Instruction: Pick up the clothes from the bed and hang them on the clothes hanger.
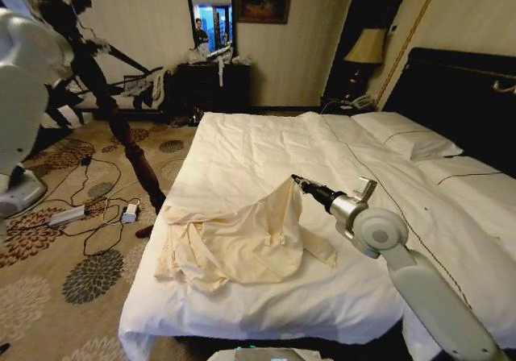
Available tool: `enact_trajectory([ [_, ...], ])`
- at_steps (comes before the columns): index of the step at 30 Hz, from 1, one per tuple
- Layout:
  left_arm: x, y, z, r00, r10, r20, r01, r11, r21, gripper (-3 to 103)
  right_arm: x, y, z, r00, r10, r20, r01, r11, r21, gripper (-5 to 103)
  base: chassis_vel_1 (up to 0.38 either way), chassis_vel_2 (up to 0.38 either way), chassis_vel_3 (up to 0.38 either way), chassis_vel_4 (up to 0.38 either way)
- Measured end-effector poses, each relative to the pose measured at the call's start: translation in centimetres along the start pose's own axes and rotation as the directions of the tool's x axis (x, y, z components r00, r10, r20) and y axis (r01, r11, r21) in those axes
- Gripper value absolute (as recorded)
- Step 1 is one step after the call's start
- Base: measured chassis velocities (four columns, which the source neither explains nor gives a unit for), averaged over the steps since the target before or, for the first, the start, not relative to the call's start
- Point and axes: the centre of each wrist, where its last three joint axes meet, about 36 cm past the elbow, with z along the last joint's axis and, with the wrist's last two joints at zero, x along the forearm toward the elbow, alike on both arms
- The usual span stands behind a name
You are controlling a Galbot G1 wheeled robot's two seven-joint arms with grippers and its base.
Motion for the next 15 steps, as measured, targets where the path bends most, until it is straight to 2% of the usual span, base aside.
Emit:
enact_trajectory([
  [1,0.0,0.0,0.0,1.0,0.0,0.0,0.0,1.0,0.0,103,0.0,0.0,0.0,1.0,0.0,0.0,0.0,1.0,0.0,0,0.0,0.0,0.0,0.0],
  [4,-0.6,-0.6,0.4,1.0,0.015,-0.008,-0.015,1.0,0.006,90,0.3,0.0,-0.3,1.0,-0.001,0.006,0.001,1.0,-0.002,0,0.0,0.0,0.0,0.0],
  [6,-0.7,-0.7,0.5,1.0,0.018,-0.007,-0.018,1.0,0.007,90,0.3,0.0,-0.3,1.0,-0.001,0.007,0.001,1.0,-0.003,0,0.0,0.0,0.0,0.0],
  [9,-0.9,-1.1,0.6,1.0,0.029,-0.009,-0.029,1.0,0.007,73,0.4,0.0,-0.4,1.0,0.001,0.009,-0.001,1.0,-0.003,0,0.0,0.0,0.0,0.0],
  [10,-0.9,-1.1,0.6,1.0,0.029,-0.009,-0.029,1.0,0.007,73,0.4,0.0,-0.4,1.0,0.001,0.009,-0.001,1.0,-0.003,0,0.0,0.0,0.0,0.0],
  [13,-1.1,-1.3,0.6,0.999,0.033,-0.015,-0.033,0.999,0.013,56,0.3,-0.1,-0.4,1.0,0.003,0.008,-0.003,1.0,-0.005,0,0.0,0.0,0.0,0.0],
  [14,-1.1,-1.3,0.6,0.999,0.033,-0.015,-0.033,0.999,0.013,56,0.3,-0.1,-0.4,1.0,0.003,0.008,-0.003,1.0,-0.005,0,0.0,0.0,0.0,0.0],
  [15,-1.2,-1.3,0.7,0.999,0.032,-0.019,-0.032,0.999,0.015,51,0.3,-0.1,-0.3,1.0,0.004,0.007,-0.004,1.0,-0.005,0,0.0,0.0,0.0,0.0],
])
